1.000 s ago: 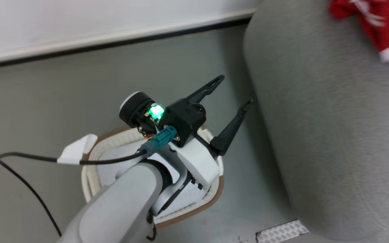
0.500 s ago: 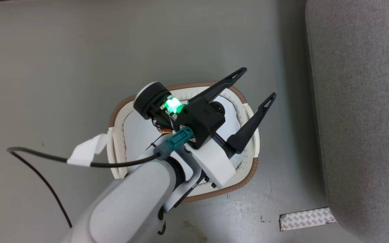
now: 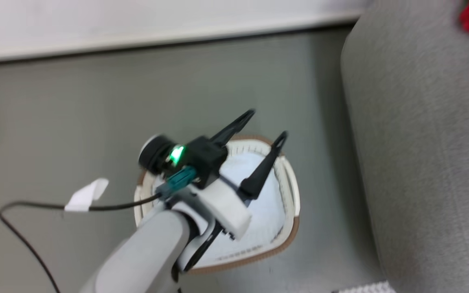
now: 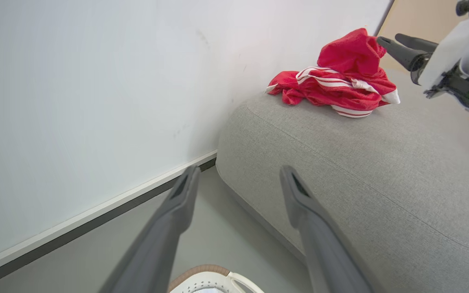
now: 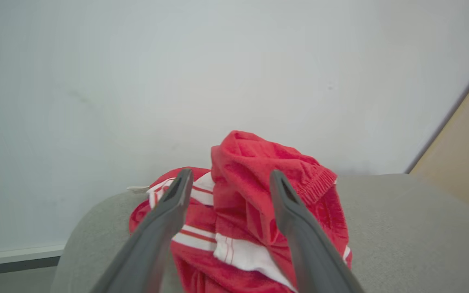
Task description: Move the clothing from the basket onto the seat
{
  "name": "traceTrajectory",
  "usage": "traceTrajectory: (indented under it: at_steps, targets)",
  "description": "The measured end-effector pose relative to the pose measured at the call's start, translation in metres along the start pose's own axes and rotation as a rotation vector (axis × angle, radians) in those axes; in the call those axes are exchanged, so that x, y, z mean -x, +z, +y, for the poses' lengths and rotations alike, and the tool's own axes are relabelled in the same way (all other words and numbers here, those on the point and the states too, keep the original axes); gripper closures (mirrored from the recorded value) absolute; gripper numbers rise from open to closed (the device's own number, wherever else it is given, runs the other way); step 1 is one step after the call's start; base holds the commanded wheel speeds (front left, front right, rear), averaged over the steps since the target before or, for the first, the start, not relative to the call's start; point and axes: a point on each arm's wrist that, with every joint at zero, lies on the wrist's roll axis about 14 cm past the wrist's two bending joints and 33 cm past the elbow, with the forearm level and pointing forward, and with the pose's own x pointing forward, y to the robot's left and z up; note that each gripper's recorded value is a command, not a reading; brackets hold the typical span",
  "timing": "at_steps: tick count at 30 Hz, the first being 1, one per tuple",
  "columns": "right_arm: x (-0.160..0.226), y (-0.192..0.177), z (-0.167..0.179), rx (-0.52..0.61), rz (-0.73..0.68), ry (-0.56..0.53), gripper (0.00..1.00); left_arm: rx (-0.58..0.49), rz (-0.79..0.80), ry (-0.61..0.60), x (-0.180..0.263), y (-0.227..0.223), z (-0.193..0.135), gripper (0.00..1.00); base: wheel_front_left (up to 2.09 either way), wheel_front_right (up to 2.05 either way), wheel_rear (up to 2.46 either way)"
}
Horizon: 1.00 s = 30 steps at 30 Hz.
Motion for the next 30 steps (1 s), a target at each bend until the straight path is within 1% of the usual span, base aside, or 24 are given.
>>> traceTrajectory:
  at_steps: [3,7,8,12,19,21,22,26,30]
  targets:
    - [0.029,0.015,0.014,-0.035,-0.051,0.047,0.0,-0.005,0.002,0.05,0.016,0.006,0.002,0.0,0.0,0.0,0.0]
    - [0.062,0.057,0.025,-0.065,-0.173,0.105,0.0,0.009,-0.043,0.149,0.039,0.026,0.01,0.0,0.0,0.0,0.0]
    - [0.072,0.066,0.028,-0.089,-0.201,0.115,0.0,0.013,-0.046,0.173,0.047,0.028,0.011,0.0,0.0,0.0,0.0]
    - [0.11,0.085,0.039,-0.13,-0.262,0.161,0.0,0.034,-0.079,0.292,0.08,0.038,0.021,0.0,0.0,0.0,0.0]
    - [0.17,0.082,0.069,-0.182,-0.263,0.272,0.0,-0.002,-0.081,0.535,0.165,0.031,0.047,0.0,0.0,0.0,0.0]
    - [0.185,0.082,0.079,-0.202,-0.263,0.303,0.0,0.015,-0.103,0.608,0.19,0.031,0.054,0.0,0.0,0.0,0.0]
    - [0.192,0.081,0.086,-0.204,-0.261,0.327,0.0,0.008,-0.107,0.636,0.202,0.031,0.056,0.0,0.0,0.0,0.0]
    - [0.217,0.071,0.106,-0.221,-0.233,0.387,0.0,-0.002,-0.113,0.718,0.238,0.024,0.059,0.0,0.0,0.0,0.0]
    - [0.237,0.051,0.108,-0.225,-0.181,0.406,0.0,-0.015,-0.118,0.763,0.263,0.019,0.058,0.0,0.0,0.0,0.0]
